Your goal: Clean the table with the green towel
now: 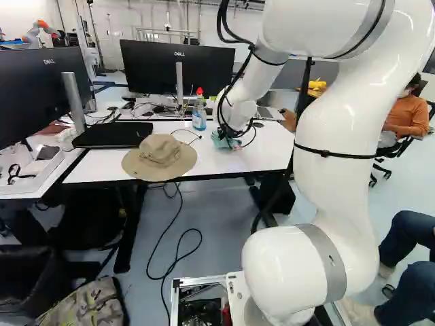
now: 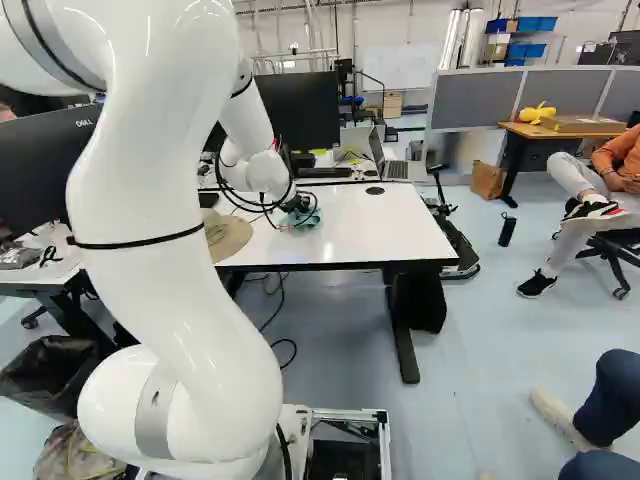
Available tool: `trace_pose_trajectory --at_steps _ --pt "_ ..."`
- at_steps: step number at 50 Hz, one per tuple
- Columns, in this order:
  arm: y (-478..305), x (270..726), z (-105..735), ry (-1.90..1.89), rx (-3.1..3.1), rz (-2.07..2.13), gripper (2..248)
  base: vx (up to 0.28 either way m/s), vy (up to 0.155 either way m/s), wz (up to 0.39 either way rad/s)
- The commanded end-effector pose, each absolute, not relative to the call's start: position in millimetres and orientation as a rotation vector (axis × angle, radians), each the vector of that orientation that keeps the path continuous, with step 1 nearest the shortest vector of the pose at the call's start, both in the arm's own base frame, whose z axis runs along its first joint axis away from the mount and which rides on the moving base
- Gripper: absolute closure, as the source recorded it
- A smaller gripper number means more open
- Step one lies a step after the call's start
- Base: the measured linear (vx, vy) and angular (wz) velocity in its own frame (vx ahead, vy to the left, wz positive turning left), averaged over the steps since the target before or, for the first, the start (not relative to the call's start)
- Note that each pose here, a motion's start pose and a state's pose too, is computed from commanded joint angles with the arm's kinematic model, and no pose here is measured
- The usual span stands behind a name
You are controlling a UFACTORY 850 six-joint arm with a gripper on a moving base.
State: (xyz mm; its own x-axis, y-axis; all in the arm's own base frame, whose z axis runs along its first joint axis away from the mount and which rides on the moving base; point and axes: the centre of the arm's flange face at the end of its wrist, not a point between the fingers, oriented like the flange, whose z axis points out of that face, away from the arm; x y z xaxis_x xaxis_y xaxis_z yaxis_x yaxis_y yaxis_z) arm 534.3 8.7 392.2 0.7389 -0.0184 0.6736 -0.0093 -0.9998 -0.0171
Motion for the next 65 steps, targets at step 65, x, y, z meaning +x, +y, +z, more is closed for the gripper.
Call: trace_pose_trajectory --at_steps 65 --pt "-16.8 515.4 432.3 0.095 -2.948 -1.086 196 0.0 0.0 0.0"
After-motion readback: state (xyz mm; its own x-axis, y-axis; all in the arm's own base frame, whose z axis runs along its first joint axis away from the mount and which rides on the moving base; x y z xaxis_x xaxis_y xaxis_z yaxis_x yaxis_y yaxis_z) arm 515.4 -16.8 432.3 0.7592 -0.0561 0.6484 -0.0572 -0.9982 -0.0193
